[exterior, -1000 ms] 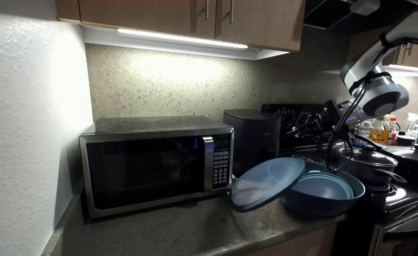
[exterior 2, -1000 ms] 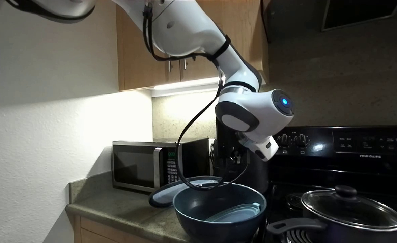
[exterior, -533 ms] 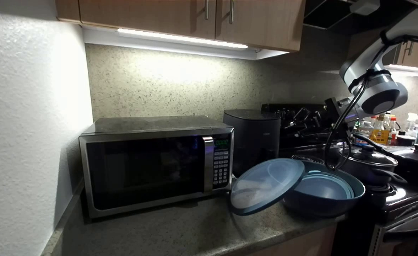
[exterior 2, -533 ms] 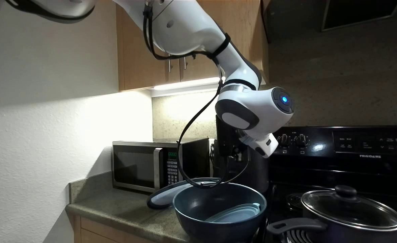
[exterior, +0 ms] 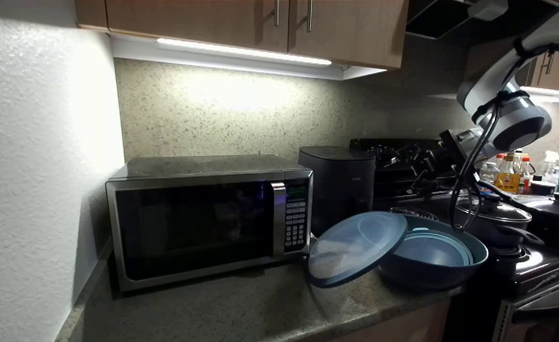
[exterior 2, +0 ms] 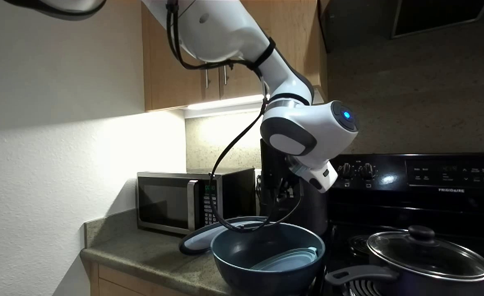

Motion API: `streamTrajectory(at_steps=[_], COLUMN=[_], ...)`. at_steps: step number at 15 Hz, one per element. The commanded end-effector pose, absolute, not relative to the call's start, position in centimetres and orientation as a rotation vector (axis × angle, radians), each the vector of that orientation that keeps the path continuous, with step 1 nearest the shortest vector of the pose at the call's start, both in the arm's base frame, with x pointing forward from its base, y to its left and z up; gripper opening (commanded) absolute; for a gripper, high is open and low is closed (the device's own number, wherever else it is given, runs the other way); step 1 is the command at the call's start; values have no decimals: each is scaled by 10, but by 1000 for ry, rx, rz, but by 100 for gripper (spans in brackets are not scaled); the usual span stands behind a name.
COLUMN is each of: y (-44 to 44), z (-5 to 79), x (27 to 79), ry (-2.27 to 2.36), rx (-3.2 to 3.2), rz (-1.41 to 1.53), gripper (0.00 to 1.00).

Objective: Pick up the lid from the microwave and put it on the bowl

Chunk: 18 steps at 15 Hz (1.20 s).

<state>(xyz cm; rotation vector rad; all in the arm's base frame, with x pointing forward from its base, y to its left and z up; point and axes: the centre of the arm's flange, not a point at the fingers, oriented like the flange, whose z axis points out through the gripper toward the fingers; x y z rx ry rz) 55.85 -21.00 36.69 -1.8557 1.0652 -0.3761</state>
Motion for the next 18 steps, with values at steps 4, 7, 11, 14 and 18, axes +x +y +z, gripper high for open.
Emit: streamTrajectory(at_steps=[4,7,11,14,18], y=[-209,-184,-158,-161,-163], z=[364,347,325,307,307], x=[555,504,442,454,456], ry=[1075,1089,1100,1071,1048], rx=[-1864,-1942,-2016,-2046,-2035], rz=[-324,-74,245,267,260], gripper=[100,100,100,100,100])
